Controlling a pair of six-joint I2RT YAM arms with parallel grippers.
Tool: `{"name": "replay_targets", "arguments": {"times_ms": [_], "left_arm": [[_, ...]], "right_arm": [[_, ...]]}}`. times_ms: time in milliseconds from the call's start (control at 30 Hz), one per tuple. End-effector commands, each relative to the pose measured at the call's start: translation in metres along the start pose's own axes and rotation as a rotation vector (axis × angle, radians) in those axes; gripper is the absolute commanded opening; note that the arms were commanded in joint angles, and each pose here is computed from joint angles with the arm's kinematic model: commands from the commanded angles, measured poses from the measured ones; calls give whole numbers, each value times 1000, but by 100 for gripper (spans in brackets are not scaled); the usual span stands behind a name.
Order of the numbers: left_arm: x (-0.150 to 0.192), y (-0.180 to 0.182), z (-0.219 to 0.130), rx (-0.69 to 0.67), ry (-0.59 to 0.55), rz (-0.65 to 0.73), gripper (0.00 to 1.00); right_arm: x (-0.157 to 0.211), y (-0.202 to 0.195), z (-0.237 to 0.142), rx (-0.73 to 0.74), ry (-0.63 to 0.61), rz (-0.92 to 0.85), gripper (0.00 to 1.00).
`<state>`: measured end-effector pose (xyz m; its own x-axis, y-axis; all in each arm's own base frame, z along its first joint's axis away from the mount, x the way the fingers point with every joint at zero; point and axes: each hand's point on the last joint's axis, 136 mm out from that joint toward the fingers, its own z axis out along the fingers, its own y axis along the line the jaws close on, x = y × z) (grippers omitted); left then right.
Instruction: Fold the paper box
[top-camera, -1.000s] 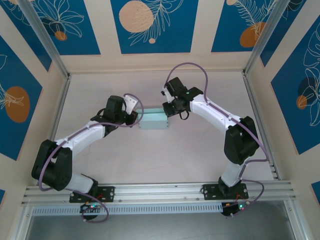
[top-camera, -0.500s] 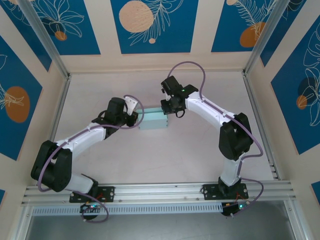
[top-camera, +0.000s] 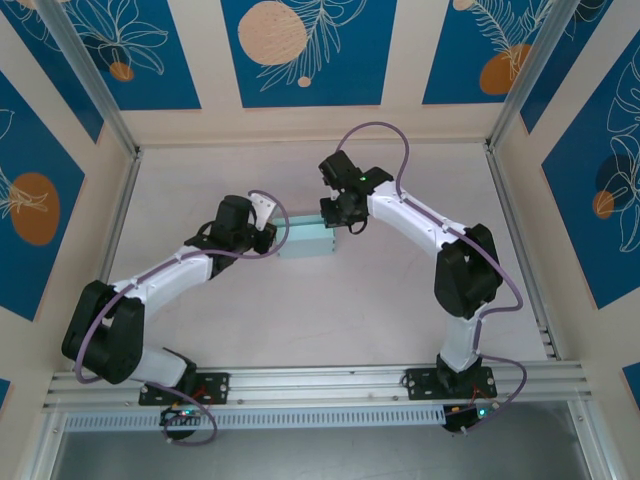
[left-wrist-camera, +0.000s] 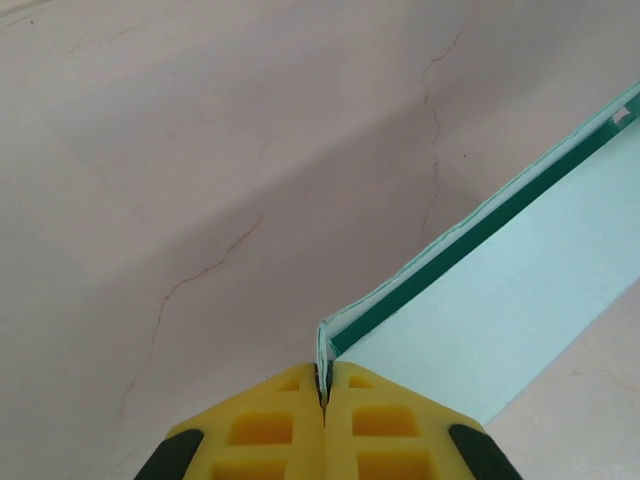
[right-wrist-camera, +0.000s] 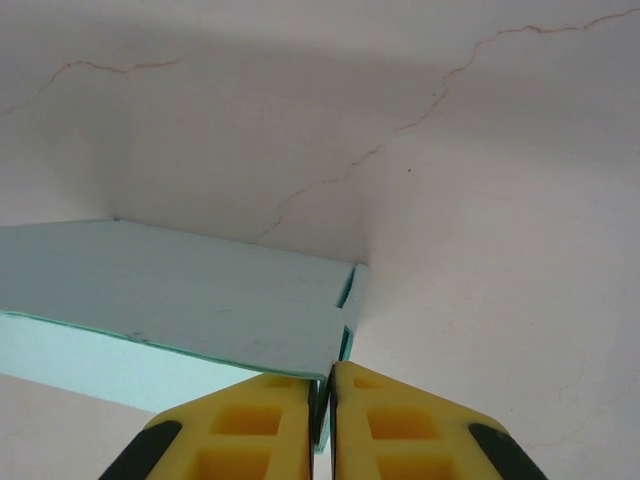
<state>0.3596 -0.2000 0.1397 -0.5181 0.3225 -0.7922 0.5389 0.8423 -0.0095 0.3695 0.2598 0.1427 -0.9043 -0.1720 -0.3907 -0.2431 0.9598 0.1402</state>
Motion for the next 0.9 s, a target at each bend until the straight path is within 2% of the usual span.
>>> {"name": "replay_targets", "arguments": {"times_ms": [0, 167, 367, 867], "left_arm": [[-8, -22, 4, 71, -27, 11, 0], [-4, -21, 8, 66, -15, -8, 0], [-4, -20, 9, 58, -11, -28, 0], [-5, -25, 11, 68, -30, -20, 0]], "right_arm": [[3, 29, 1, -75, 10, -24, 13], [11, 24, 8, 13, -17, -64, 7], [19, 23, 16, 18, -22, -38, 2], [8, 58, 2, -57, -13, -36, 2]]}}
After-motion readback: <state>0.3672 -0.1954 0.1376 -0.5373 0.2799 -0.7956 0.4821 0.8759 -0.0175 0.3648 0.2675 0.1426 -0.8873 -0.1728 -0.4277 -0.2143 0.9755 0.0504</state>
